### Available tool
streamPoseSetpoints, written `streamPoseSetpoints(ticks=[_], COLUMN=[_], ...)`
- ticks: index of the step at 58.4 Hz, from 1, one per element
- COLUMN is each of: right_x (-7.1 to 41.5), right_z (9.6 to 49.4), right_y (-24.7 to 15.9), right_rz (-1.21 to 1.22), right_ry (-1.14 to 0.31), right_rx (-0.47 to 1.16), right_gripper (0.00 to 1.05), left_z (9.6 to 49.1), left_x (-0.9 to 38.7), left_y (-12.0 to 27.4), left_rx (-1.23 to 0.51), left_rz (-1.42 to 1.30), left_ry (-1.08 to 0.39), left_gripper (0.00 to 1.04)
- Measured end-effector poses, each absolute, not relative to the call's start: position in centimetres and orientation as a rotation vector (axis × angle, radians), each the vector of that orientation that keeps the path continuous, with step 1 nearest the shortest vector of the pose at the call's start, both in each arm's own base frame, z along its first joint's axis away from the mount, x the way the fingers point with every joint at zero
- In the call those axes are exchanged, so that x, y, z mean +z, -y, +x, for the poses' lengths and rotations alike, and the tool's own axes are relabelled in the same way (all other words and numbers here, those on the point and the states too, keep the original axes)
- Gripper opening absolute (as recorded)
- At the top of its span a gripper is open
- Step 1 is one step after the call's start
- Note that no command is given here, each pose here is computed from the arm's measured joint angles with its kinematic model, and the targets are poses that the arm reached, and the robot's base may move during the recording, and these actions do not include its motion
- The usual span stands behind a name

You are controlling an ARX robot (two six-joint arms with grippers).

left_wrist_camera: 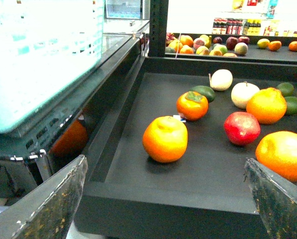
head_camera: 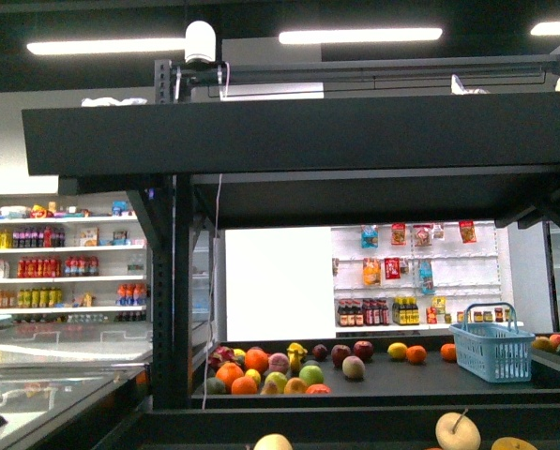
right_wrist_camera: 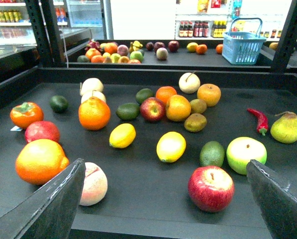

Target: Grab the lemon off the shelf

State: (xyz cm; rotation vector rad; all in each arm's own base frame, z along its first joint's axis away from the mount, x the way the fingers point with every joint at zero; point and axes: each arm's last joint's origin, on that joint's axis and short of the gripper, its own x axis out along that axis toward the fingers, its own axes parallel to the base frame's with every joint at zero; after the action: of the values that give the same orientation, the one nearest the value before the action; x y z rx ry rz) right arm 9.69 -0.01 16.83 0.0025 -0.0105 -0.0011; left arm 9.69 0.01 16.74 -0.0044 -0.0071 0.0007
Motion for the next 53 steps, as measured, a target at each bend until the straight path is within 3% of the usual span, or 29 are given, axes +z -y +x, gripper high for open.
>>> streamPoseSetpoints(ticks=[39, 45, 53], right_x=[16.8, 16.8, 16.8], right_z=[9.7, 9.7, 9.7], right_y=[0.0, 0.0, 0.0], right_rz=[0.002, 0.002, 0.002], right_ry=[0.011, 0.011, 0.011], right_rx=[-0.001, 0.001, 0.001], right_gripper=[0.97, 0.97, 0.97], left_z=[9.7, 10.4, 14.0], left_x=[16.7, 16.8, 23.4], left_y=[0.0, 0.2, -1.9], left_rx=[0.003, 0.025, 0.015], left_rz=[-0.009, -0.328, -0.726], left_ry=[0.005, -0.243, -0.162], left_gripper=[0.97, 0.97, 0.97])
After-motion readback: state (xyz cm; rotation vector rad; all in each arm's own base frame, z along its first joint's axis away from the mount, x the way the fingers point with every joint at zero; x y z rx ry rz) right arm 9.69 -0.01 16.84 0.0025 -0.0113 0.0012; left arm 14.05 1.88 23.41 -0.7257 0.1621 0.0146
